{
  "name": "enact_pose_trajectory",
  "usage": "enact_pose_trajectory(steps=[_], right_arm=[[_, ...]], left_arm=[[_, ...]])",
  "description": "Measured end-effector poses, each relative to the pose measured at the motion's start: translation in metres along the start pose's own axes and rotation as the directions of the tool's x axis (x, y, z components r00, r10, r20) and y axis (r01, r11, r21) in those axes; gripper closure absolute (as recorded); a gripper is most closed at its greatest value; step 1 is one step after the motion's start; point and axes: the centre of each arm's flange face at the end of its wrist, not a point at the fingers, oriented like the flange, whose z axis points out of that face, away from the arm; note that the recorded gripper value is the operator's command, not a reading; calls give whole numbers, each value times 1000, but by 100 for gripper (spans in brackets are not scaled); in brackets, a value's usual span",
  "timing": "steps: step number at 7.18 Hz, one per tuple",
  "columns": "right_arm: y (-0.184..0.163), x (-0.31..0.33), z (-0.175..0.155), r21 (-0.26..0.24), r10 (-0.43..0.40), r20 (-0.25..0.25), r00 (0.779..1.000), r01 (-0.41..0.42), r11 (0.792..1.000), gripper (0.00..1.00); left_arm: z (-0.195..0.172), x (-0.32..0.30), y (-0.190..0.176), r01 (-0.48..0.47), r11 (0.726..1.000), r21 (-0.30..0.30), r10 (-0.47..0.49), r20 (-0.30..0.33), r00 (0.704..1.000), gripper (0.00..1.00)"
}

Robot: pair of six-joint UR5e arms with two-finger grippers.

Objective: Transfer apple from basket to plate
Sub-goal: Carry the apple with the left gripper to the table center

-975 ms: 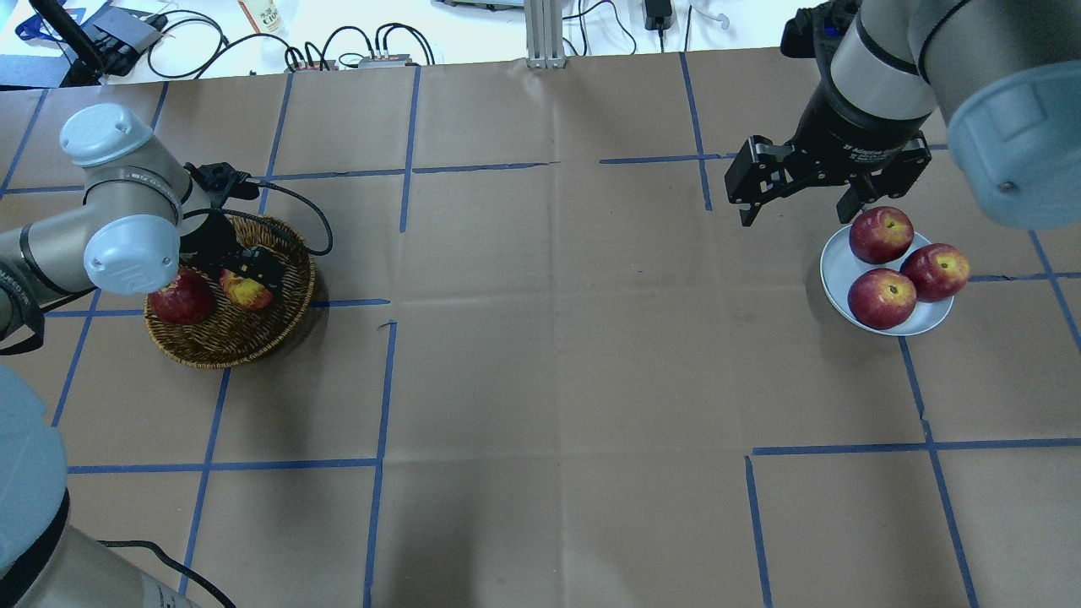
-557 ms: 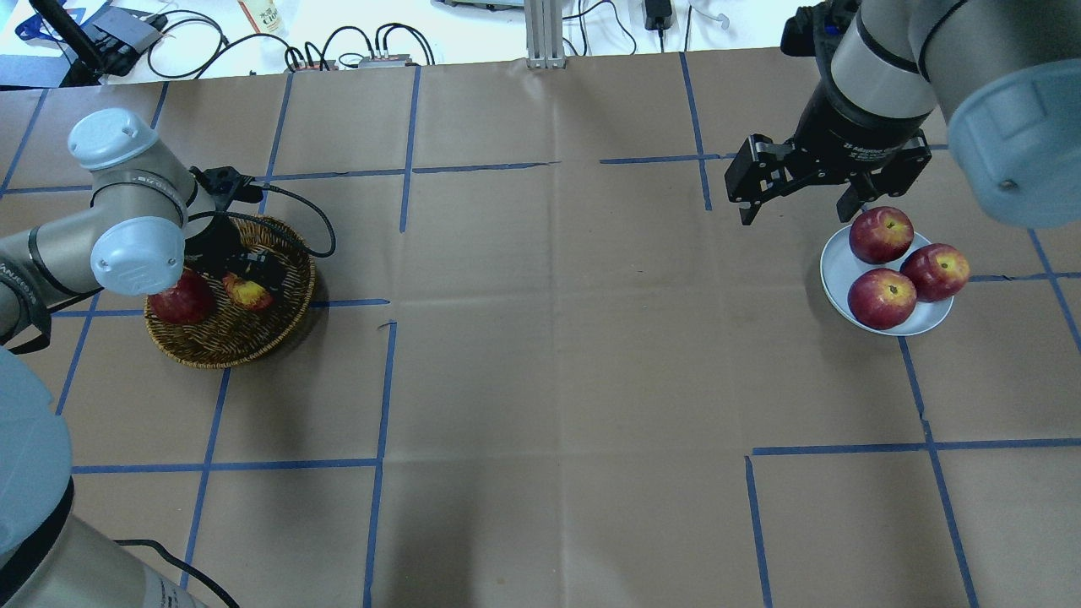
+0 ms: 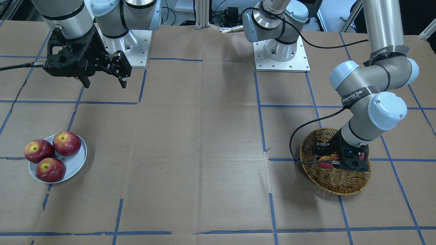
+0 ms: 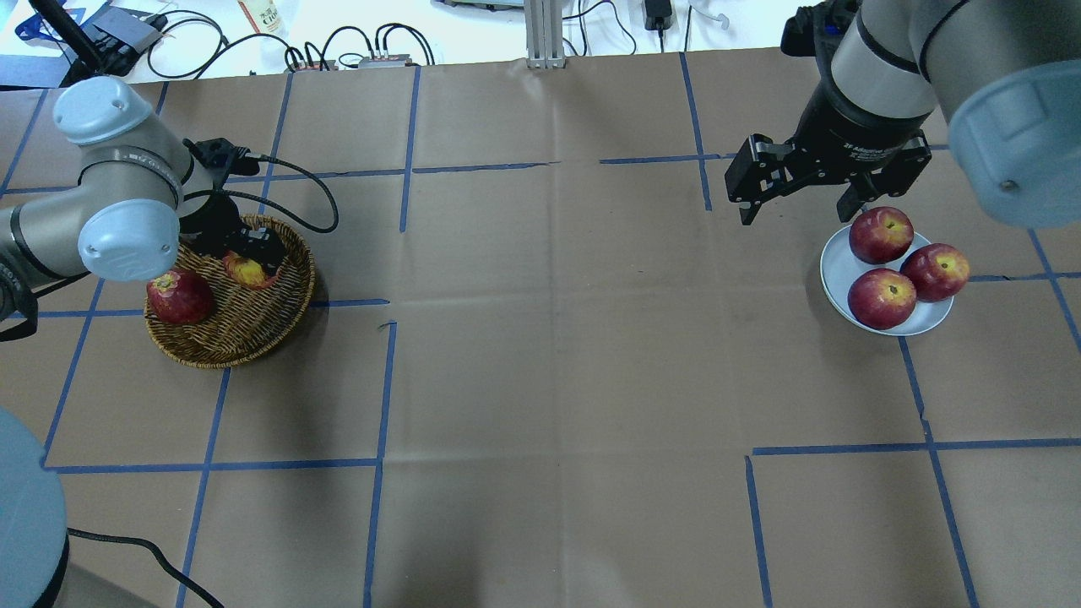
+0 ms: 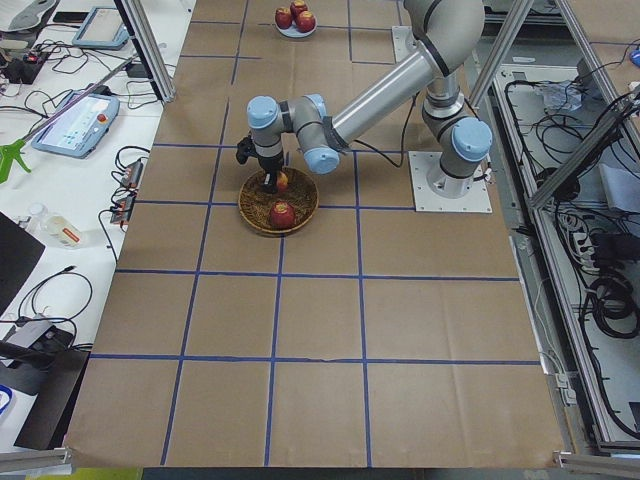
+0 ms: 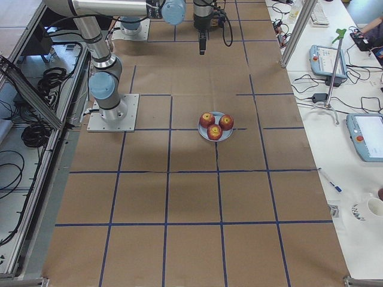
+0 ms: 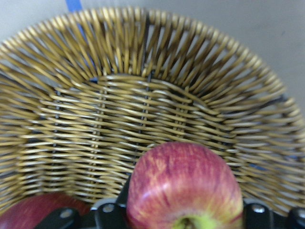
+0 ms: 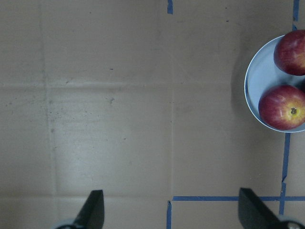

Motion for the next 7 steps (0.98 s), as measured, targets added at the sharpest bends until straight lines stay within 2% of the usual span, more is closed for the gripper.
enact_pose_trajectory(steps=[1, 3, 5, 7], right_arm=[[0, 0, 0, 0, 0, 1, 1000, 0, 1000, 0], [0, 0, 0, 0, 0, 1, 1000, 0, 1000, 0], [0, 0, 1, -1, 0, 0, 1000, 0, 1000, 0], [0, 0, 2, -4, 0, -1, 1000, 0, 1000, 0]], left_arm=[[-14, 60, -6, 38, 999, 14, -38, 6, 999, 62], [-17, 193, -18, 132, 991, 35, -132, 0, 991, 62], [1, 303, -45, 122, 992, 38, -122, -3, 992, 62], [27, 372, -51, 101, 995, 25, -101, -2, 995, 62]])
